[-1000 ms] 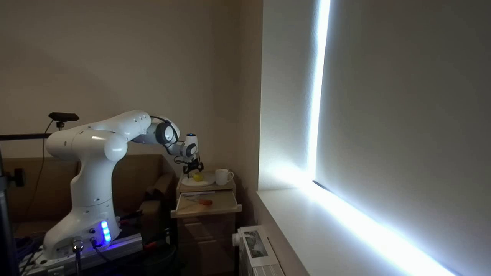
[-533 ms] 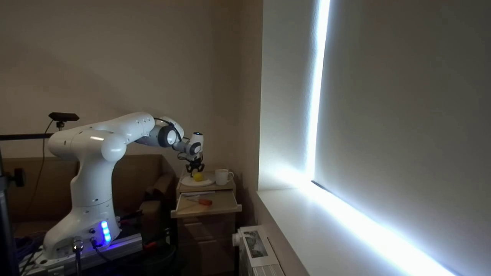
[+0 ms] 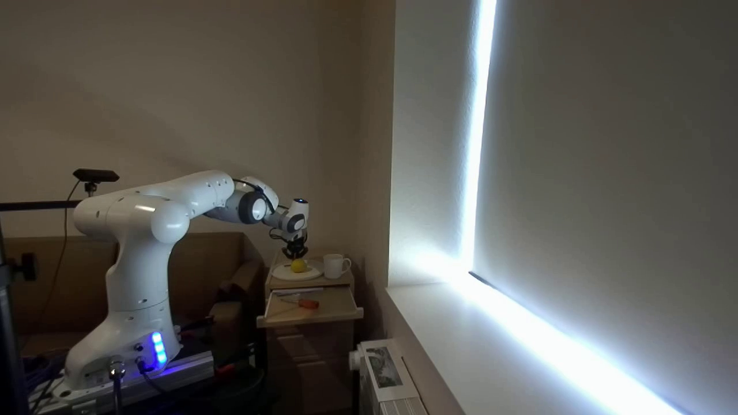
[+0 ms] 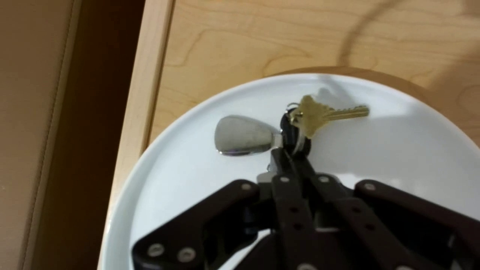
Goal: Take the keys on the plate and put them on the drawer tray
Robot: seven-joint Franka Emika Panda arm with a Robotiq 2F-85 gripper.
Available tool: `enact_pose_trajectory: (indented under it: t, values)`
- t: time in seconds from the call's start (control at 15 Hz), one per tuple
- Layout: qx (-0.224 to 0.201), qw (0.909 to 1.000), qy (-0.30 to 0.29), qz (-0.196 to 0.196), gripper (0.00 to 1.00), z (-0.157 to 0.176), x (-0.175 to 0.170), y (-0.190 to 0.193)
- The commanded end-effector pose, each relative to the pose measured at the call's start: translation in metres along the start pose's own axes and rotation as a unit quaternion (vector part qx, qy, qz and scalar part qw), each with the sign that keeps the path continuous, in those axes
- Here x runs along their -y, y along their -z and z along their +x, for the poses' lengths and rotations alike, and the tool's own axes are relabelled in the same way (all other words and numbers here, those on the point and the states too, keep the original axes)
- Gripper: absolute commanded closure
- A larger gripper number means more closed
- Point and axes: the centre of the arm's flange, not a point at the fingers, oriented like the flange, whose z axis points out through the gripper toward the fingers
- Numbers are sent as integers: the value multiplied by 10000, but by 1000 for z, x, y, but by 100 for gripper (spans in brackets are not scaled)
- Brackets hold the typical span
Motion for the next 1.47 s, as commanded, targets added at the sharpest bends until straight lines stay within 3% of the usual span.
enact_pose_trajectory:
  t: [0.0,0.67,1.0,1.4]
  values:
    - [51,9999,-16,-129,100,-5,5,-9]
    - [-25,9970,727,277,99,-24,-16,82]
    - [-498,9835,1481,918,99,-10,-13,172]
    - [-1137,9721,1614,1269,99,23,6,248]
